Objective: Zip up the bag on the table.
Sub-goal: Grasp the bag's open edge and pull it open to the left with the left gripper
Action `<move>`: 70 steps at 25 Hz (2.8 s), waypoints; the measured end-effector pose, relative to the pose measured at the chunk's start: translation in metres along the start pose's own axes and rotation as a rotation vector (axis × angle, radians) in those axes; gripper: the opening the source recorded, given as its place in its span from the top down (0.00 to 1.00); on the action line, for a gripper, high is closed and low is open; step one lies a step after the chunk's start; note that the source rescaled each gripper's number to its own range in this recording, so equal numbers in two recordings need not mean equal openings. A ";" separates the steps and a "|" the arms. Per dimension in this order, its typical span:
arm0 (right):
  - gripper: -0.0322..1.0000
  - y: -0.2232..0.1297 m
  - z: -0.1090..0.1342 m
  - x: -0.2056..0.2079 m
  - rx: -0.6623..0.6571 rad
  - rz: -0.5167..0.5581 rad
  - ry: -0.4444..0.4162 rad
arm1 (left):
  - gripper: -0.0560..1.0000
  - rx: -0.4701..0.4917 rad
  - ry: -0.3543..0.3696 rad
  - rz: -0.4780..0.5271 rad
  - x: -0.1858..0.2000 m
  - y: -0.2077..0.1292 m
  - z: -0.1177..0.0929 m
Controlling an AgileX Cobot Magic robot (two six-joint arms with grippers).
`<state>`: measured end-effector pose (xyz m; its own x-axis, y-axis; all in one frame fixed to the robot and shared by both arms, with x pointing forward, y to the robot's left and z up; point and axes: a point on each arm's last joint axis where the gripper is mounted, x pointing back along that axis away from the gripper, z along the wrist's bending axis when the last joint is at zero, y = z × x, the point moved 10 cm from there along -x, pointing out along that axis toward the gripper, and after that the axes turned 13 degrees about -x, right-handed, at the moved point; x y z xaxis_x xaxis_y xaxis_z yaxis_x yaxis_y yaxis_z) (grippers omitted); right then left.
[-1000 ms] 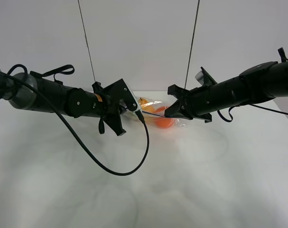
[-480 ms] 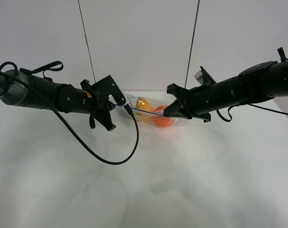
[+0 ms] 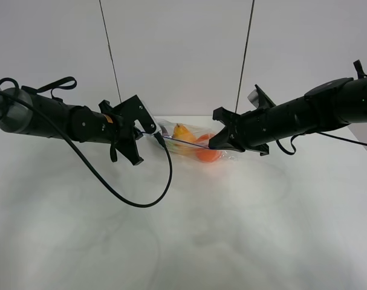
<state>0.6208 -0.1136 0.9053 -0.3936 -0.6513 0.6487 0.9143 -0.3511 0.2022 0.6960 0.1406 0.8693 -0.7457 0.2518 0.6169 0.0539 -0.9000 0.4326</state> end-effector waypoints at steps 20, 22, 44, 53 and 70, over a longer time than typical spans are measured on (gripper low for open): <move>0.97 0.000 -0.002 0.000 0.013 0.001 -0.010 | 0.95 0.050 0.030 0.056 0.001 -0.034 0.020; 0.97 0.000 -0.002 0.000 0.013 0.001 -0.010 | 0.95 0.050 0.030 0.056 0.001 -0.034 0.020; 0.97 -0.001 -0.012 0.001 0.074 0.006 -0.059 | 0.34 0.129 0.051 0.065 0.002 -0.042 0.027; 0.97 0.000 -0.012 0.001 0.076 0.003 -0.062 | 0.33 0.267 0.063 0.076 0.002 -0.045 0.028; 0.97 -0.001 -0.014 0.001 0.091 0.008 -0.071 | 0.32 0.633 0.028 0.143 0.004 -0.069 0.021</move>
<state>0.6183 -0.1235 0.8954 -0.3811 -0.6033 0.7005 0.9237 -0.2810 0.2605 0.7033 0.2116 0.8562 -0.7188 0.1281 0.6833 0.5284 -0.5381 0.6567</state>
